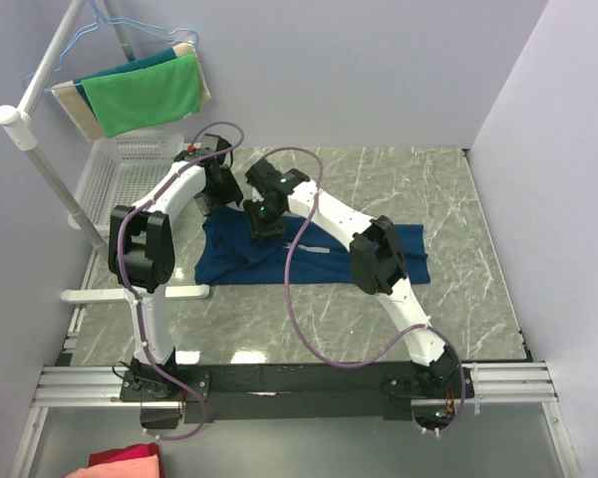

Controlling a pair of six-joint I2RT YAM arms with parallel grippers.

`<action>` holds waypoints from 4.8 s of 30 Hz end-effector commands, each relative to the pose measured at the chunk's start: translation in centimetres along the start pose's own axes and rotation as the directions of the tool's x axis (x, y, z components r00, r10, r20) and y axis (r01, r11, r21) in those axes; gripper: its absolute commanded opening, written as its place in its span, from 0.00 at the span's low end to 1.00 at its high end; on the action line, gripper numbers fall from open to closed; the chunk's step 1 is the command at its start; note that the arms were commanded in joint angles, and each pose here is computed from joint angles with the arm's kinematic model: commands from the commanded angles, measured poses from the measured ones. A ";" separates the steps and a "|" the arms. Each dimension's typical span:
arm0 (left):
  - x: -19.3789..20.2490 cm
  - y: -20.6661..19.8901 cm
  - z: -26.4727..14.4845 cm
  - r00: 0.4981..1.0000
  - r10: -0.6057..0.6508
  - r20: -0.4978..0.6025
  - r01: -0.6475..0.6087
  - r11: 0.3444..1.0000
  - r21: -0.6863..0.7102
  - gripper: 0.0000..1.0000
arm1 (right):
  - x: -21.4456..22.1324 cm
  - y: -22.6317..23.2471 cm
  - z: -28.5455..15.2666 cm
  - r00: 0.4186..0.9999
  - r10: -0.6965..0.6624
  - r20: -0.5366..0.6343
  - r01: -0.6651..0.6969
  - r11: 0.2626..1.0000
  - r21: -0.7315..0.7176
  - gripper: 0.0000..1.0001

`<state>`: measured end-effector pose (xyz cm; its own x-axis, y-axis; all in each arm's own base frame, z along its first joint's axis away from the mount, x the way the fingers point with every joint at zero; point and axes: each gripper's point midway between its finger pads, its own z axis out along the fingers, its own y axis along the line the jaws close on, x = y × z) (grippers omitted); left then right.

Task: Fold and stack the t-shirts
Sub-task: Fold the tshirt

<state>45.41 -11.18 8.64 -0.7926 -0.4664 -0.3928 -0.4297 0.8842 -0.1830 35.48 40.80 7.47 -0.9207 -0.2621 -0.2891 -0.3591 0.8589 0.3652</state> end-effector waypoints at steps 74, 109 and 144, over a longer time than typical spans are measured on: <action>-3.6 4.8 4.7 0.975 -0.213 -0.069 0.212 0.977 -0.029 0.68 | 4.0 0.7 -3.7 0.985 -0.165 0.058 0.136 0.932 0.335 0.17; 0.1 -2.4 0.6 0.995 0.065 -0.072 -0.055 0.989 0.137 0.70 | 3.9 -31.0 -13.3 0.672 0.653 0.350 -0.730 0.506 0.459 0.42; -3.0 -6.9 10.7 0.996 0.048 -0.081 -0.033 0.984 0.176 0.72 | -0.5 -44.7 -11.3 0.435 0.823 0.365 -0.885 0.317 0.341 0.42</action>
<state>52.65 -14.51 3.18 -0.8512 -0.4274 -0.3048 -0.3677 0.8998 -0.2348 48.65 2.03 2.04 -0.6899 0.7193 -0.0811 0.7115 0.6945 0.1066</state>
